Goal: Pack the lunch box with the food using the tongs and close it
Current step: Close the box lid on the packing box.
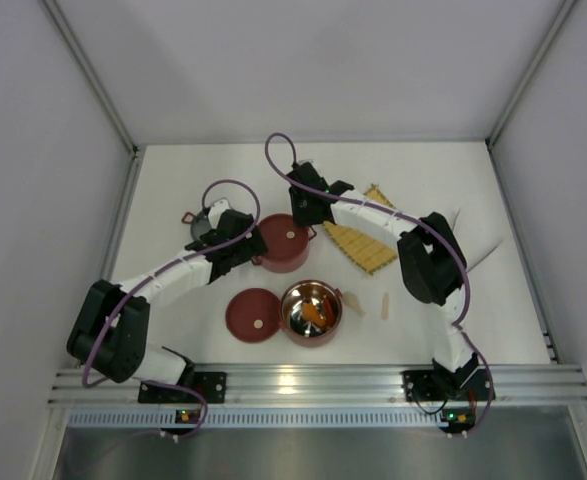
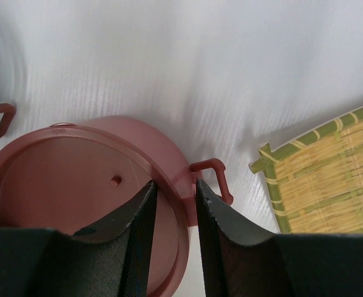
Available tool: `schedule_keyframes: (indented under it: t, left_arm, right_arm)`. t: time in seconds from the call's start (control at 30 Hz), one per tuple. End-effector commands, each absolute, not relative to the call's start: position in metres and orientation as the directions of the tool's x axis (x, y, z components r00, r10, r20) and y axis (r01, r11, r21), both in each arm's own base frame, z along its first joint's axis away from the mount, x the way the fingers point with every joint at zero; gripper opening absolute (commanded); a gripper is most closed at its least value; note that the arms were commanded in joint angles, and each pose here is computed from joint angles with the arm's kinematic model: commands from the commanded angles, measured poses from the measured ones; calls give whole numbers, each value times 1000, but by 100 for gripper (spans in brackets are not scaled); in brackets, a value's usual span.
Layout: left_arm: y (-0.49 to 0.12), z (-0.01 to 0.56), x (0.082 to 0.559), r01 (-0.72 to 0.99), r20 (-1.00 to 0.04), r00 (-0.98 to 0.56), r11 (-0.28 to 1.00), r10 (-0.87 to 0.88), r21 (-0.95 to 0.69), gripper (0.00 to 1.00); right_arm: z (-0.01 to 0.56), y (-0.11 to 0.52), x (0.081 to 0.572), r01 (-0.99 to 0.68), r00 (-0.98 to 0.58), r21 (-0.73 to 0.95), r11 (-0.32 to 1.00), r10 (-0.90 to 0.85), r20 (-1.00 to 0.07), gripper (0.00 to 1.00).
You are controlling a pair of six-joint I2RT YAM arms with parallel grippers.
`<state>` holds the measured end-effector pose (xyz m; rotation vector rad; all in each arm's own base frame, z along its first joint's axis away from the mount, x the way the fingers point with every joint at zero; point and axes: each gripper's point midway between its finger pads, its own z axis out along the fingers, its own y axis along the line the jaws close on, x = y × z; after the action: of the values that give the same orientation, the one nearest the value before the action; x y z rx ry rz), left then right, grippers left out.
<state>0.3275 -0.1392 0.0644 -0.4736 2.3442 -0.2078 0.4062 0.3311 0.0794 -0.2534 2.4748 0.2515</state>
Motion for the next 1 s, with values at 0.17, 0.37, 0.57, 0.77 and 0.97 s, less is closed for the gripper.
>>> schedule_keyframes:
  t: [0.17,0.37,0.57,0.77,0.97]
  left_arm:
    - [-86,-14,231,-267,-378,-903,955,-203,126,93]
    - [-85,-18,233,-267,-370,-908,953,-198,146,90]
    - [-86,-20,234,-267,-365,-910,952,-198,151,89]
    - [-92,0,248,-268,-412,-889,956,-200,116,89]
    - [-93,9,254,-261,-428,-883,959,-191,110,90]
  right_arm:
    - [-16,275,346,-254,-916,-55,966,-258,-308,31]
    - [-16,276,345,-255,-915,-51,966,-258,-310,31]
    - [-17,276,344,-257,-915,-48,965,-259,-310,31]
    - [7,277,349,-256,-902,-43,966,-254,-349,31]
    - [61,280,364,-236,-862,-29,971,-223,-455,40]
